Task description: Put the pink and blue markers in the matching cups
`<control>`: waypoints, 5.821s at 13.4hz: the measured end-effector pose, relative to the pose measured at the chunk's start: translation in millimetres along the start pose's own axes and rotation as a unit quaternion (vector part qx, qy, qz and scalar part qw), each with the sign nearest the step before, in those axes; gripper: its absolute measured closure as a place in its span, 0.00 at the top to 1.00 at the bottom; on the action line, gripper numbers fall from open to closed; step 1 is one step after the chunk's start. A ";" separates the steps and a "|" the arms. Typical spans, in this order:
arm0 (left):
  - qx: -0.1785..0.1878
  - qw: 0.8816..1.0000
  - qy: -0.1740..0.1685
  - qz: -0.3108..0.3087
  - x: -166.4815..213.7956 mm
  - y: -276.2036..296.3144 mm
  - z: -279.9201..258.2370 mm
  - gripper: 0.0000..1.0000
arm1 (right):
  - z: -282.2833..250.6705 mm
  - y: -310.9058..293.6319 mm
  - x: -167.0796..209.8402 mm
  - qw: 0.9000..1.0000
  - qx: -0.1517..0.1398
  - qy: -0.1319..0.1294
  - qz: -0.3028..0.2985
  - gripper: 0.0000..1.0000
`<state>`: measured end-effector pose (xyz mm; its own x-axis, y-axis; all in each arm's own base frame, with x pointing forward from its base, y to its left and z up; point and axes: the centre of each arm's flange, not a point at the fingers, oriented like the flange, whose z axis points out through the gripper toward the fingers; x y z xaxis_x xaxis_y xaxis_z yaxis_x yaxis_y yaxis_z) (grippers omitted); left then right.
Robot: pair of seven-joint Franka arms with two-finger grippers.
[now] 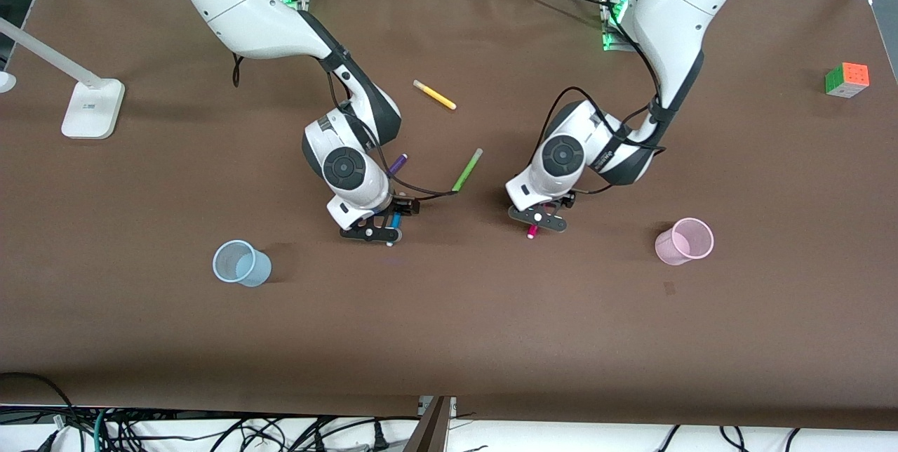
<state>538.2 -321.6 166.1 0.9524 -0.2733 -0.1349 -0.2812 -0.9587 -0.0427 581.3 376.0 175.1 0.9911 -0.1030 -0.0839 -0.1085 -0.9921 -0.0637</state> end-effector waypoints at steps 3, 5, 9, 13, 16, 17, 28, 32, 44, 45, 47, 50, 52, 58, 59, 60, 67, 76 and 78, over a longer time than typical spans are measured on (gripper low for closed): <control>0.033 0.999 -0.001 0.017 -3.2 8.9 -3.7 0.47 | 8.2 1.1 0.1 1.000 -0.001 0.000 0.020 0.88; 0.042 0.999 -0.001 0.023 -3.6 8.3 -4.7 0.26 | 7.8 1.4 0.9 1.000 0.000 0.002 0.024 0.80; 0.063 0.998 -0.023 0.020 -5.1 0.0 -9.7 0.18 | 0.1 -7.8 1.2 1.000 0.010 0.012 0.020 0.34; 0.106 0.992 -0.070 0.027 -2.2 -21.1 -68.5 0.18 | -9.4 1.9 12.3 1.000 -0.002 0.006 0.027 0.18; 0.148 0.979 -0.120 0.067 2.1 -50.9 -123.1 0.18 | -53.9 10.2 29.7 0.999 -0.024 -0.016 0.038 0.18; 0.173 0.971 -0.138 0.086 2.4 -65.0 -134.2 0.18 | -76.7 15.5 34.1 0.998 -0.033 -0.024 0.038 0.18; 0.317 0.850 -0.304 0.292 18.5 -231.7 -138.0 0.18 | -215.6 224.0 104.2 0.984 0.085 -0.135 0.077 0.18; 0.322 0.828 -0.336 0.315 23.1 -233.2 -88.1 0.18 | -215.7 284.1 121.0 0.967 0.156 -0.152 0.130 0.18; 0.325 0.856 -0.310 0.254 20.8 -225.3 -105.4 1.00 | -113.2 399.6 150.5 0.866 0.370 -0.227 0.248 0.18; 0.319 0.870 -0.302 0.222 17.5 -223.9 -112.7 1.00 | -110.1 400.3 150.6 0.865 0.372 -0.228 0.247 0.18; 0.313 0.897 -0.274 0.147 11.5 -218.9 -132.9 1.00 | -105.2 404.2 150.6 0.865 0.374 -0.228 0.245 0.18; 0.272 0.933 -0.230 0.051 3.1 -207.3 -163.9 1.00 | -98.7 413.5 150.5 0.864 0.379 -0.226 0.244 0.25; 0.217 0.955 -0.202 -0.026 -2.4 -206.0 -193.4 1.00 | -96.7 416.5 150.5 0.863 0.380 -0.226 0.245 0.47; 0.009 0.977 -0.089 -0.192 -6.7 -250.9 -291.1 1.00 | -127.1 412.6 154.6 0.873 0.375 -0.222 0.219 0.67; -0.003 0.978 -0.067 -0.200 -11.1 -257.3 -310.6 1.00 | -146.8 411.6 154.6 0.886 0.355 -0.216 0.204 0.67; -0.007 0.978 -0.048 -0.204 -17.5 -259.7 -330.1 1.00 | -170.2 408.3 152.9 0.903 0.329 -0.206 0.186 0.67; -0.038 0.963 0.145 -0.225 -91.3 -332.7 -395.5 1.00 | -383.1 323.2 61.9 0.988 0.066 -0.128 0.047 0.85; -0.037 0.972 0.074 -0.222 -132.5 -317.1 -374.5 1.00 | -477.0 298.8 -56.6 0.996 -0.022 -0.088 0.025 0.98; -0.037 0.971 0.071 -0.225 -134.2 -320.8 -374.9 1.00 | -461.9 297.0 -73.6 0.996 -0.028 -0.075 0.027 0.99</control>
<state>544.7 -6.8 569.1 0.9850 0.1715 0.0198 0.1714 -0.9852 0.0056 511.5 55.6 621.7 0.9609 -0.1476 -0.2342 -0.1519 -0.9884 -0.0005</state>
